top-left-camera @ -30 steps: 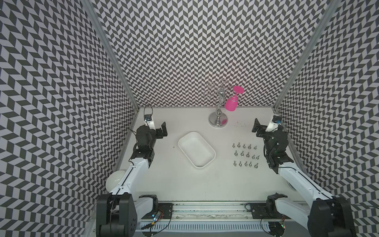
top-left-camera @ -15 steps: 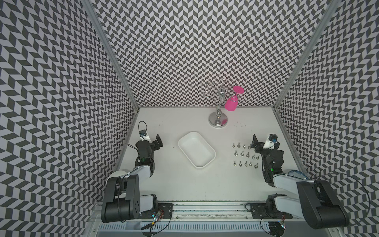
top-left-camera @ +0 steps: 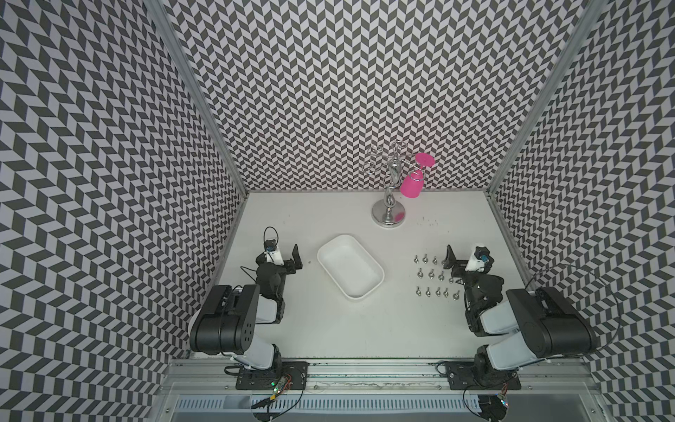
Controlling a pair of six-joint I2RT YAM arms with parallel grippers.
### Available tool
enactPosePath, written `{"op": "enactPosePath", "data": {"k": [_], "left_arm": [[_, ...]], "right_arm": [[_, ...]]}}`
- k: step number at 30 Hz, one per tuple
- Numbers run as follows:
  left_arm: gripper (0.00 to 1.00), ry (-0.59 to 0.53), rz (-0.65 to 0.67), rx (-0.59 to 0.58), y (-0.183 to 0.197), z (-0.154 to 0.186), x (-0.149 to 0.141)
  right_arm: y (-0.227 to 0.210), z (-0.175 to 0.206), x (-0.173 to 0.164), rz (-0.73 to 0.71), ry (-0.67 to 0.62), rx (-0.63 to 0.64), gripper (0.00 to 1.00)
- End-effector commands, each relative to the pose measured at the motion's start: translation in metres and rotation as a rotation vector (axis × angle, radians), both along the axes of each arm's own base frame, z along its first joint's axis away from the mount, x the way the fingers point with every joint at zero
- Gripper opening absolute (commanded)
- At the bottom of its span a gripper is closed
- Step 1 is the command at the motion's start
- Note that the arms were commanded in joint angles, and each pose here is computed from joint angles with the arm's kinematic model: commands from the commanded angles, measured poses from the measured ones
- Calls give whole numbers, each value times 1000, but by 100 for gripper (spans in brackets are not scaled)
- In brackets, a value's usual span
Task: Take out the wing nut from the storage box
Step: Reset both arms
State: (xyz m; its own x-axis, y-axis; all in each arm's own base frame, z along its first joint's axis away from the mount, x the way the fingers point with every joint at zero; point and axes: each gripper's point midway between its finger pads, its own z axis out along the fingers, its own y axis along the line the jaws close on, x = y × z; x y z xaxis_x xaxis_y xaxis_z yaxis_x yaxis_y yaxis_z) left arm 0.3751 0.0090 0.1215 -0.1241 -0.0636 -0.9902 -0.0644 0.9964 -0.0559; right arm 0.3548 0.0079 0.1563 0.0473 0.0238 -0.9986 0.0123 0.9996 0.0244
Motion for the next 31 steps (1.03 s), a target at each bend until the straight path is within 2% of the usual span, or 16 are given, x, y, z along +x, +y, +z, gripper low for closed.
{"op": "enactPosePath", "data": {"k": [1, 2, 3, 8, 31], "left_arm": [[100, -100, 24, 33, 4, 28, 6], [100, -52, 19, 27, 3, 22, 9], [100, -76, 9, 50, 0, 24, 9], [100, -73, 12, 59, -2, 24, 9], [100, -61, 8, 56, -3, 23, 10]], "right_arm": [[11, -3, 19, 53, 39, -41, 100], [6, -4, 28, 20, 69, -25, 100], [2, -7, 33, -1, 104, -18, 99], [-1, 0, 28, -3, 36, 2, 100], [1, 0, 28, 14, 41, -3, 100]]}}
